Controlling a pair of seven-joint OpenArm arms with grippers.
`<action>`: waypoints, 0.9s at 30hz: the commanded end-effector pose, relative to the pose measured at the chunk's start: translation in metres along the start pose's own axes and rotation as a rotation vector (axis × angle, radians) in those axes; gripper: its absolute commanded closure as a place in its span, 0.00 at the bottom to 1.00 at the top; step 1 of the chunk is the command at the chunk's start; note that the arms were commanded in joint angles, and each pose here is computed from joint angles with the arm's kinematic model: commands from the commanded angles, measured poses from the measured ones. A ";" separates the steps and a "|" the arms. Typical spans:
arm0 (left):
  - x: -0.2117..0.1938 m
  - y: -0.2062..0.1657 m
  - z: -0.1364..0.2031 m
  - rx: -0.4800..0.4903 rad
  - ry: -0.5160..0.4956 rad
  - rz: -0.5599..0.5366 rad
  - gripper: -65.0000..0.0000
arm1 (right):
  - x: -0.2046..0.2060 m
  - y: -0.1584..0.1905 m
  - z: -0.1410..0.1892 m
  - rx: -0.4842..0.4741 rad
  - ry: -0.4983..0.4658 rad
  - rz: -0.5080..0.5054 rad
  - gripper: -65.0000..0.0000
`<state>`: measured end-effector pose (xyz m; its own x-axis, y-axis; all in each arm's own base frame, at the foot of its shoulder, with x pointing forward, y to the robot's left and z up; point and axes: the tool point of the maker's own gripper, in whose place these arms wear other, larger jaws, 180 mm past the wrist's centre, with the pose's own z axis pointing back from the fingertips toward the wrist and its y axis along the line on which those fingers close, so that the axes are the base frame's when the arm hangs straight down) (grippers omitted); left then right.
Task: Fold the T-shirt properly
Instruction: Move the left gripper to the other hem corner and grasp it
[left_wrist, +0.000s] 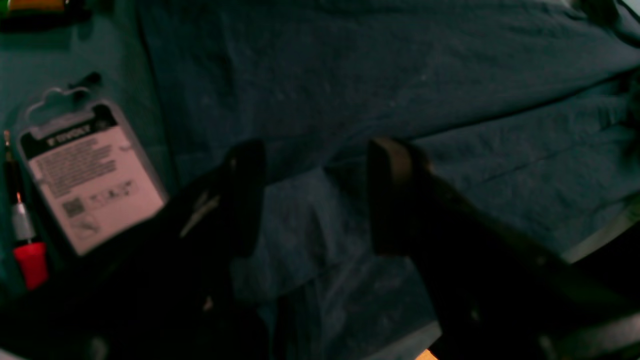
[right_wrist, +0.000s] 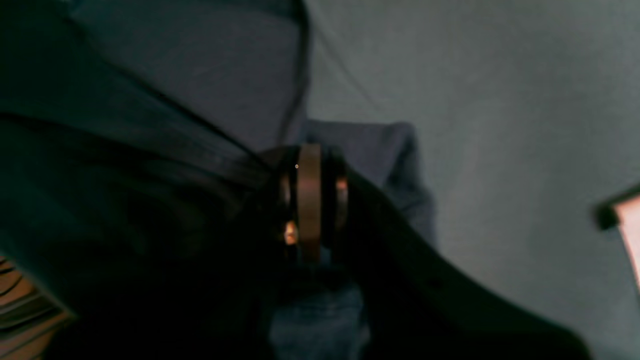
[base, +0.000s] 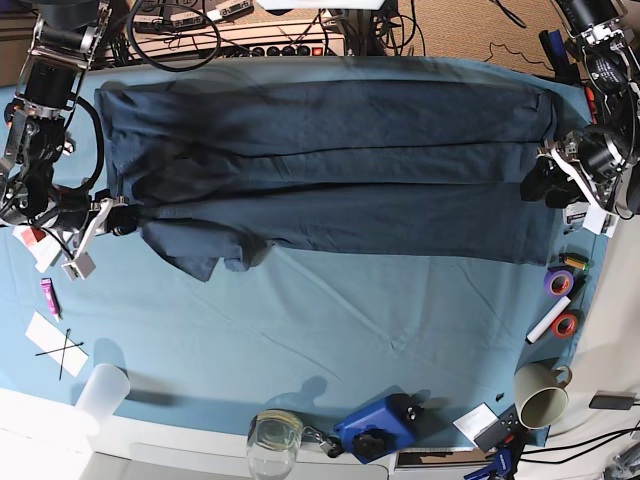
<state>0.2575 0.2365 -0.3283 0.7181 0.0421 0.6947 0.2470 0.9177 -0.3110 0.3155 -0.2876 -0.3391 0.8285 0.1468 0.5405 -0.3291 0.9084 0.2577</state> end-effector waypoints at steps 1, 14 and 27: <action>0.014 0.001 0.006 0.003 -0.043 -0.024 0.49 | 0.017 -0.002 0.013 -0.002 -0.044 0.034 0.84; 0.014 0.002 0.006 0.005 -0.042 -0.024 0.49 | 0.079 -0.013 0.076 -0.009 -0.364 0.004 0.72; 0.014 0.002 0.006 0.005 -0.043 -0.024 0.49 | 0.081 -0.032 0.038 -0.123 -0.305 0.038 0.71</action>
<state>0.2573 0.2368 -0.3286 0.7190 0.0404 0.6938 0.2464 0.9187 -0.3088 0.3661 -0.3133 -0.2958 0.6859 0.0740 0.7239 -0.2781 0.9459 0.1669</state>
